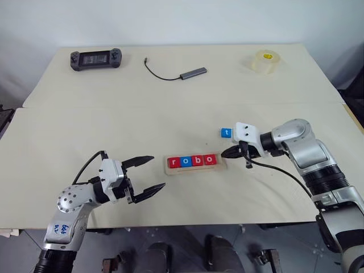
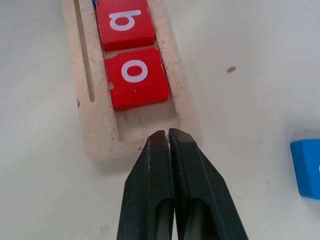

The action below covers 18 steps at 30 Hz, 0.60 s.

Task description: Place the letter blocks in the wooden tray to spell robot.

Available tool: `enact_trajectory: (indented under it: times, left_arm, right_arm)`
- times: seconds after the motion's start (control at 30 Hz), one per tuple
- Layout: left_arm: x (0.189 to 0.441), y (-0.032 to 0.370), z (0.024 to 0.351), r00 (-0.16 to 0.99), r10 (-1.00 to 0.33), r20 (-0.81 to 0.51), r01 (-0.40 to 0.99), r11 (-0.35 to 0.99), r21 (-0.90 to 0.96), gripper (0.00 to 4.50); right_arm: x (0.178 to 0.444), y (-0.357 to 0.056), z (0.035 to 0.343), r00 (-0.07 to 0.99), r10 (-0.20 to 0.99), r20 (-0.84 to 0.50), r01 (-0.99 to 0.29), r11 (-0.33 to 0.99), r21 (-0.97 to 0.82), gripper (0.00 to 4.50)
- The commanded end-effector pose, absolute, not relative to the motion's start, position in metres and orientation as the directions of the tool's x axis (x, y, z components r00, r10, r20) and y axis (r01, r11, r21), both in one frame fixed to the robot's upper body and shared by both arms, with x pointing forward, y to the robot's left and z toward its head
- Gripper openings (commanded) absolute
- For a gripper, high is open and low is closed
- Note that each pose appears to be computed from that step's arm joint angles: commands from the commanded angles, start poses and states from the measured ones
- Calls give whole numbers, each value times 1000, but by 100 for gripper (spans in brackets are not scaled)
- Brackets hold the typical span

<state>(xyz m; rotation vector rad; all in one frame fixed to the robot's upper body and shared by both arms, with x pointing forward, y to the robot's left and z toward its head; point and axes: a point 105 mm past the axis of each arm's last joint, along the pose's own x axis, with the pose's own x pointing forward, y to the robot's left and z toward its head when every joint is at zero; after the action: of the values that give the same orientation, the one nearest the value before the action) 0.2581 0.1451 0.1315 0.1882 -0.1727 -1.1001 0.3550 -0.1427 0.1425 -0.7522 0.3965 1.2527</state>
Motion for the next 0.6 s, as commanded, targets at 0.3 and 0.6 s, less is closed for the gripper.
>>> enact_trajectory:
  times: [0.3, 0.6]
  left_arm:
    - [255, 149, 144, 450, -891, 57, 846, 446, 293, 450]
    - [256, 149, 144, 455, -889, 59, 842, 451, 295, 450]
  right_arm:
    - [342, -118, 140, 229, 730, -644, -955, 39, -295, 4]
    - [330, -110, 139, 187, 739, -647, -963, 10, -268, 4]
